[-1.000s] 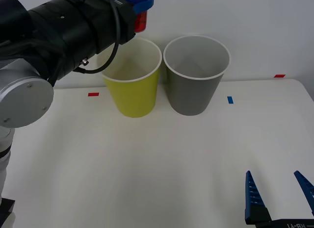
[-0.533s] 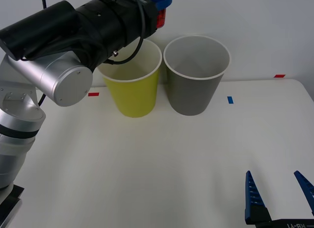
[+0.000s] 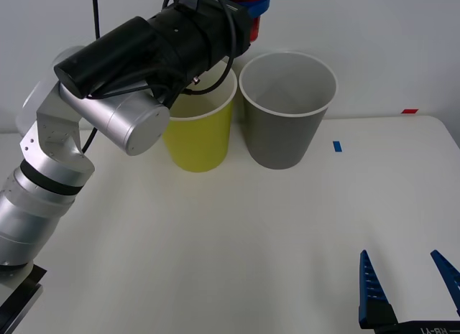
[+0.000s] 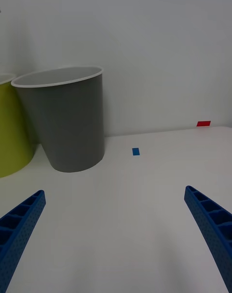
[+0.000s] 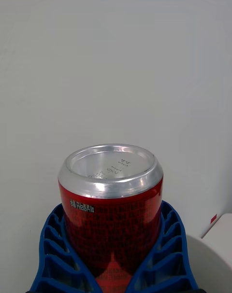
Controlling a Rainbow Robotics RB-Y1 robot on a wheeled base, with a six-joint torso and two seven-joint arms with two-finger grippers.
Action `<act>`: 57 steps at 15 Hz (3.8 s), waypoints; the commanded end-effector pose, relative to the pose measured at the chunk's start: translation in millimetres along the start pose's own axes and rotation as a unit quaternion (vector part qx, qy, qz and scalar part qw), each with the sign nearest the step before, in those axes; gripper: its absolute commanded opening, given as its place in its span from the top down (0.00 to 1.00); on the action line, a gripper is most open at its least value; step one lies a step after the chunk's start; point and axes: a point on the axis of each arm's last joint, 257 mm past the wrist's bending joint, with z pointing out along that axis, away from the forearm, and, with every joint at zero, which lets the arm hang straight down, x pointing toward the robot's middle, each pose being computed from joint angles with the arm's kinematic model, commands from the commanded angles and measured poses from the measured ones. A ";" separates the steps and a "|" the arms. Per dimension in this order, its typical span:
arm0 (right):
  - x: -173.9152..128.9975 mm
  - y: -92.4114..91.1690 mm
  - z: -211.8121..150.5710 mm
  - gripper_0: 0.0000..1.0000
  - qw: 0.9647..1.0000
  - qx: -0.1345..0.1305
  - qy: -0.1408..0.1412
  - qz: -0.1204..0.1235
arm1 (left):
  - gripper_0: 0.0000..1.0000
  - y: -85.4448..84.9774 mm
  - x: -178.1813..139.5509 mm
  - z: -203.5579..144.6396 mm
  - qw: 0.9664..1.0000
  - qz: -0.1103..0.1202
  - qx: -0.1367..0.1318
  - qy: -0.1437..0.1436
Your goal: Put cans in the gray bin and PET bottles in the light green bin.
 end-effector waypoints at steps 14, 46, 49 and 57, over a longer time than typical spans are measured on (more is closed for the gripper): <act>0.0 0.0 0.0 0.00 1.000 0.000 0.000 0.000 | 1.00 -38.0 16.4 44.1 0.997 -0.044 0.043 -0.037; 0.0 0.0 0.0 0.00 1.000 0.000 0.000 0.000 | 0.00 -46.6 29.3 54.7 0.991 -0.073 0.069 -0.085; 0.0 0.0 0.0 0.00 1.000 0.000 0.000 0.000 | 0.00 -39.5 30.2 54.4 0.993 -0.061 0.064 -0.082; 0.0 0.0 0.0 0.00 1.000 0.000 0.000 0.000 | 0.00 -25.2 28.7 55.8 0.995 -0.051 0.056 -0.071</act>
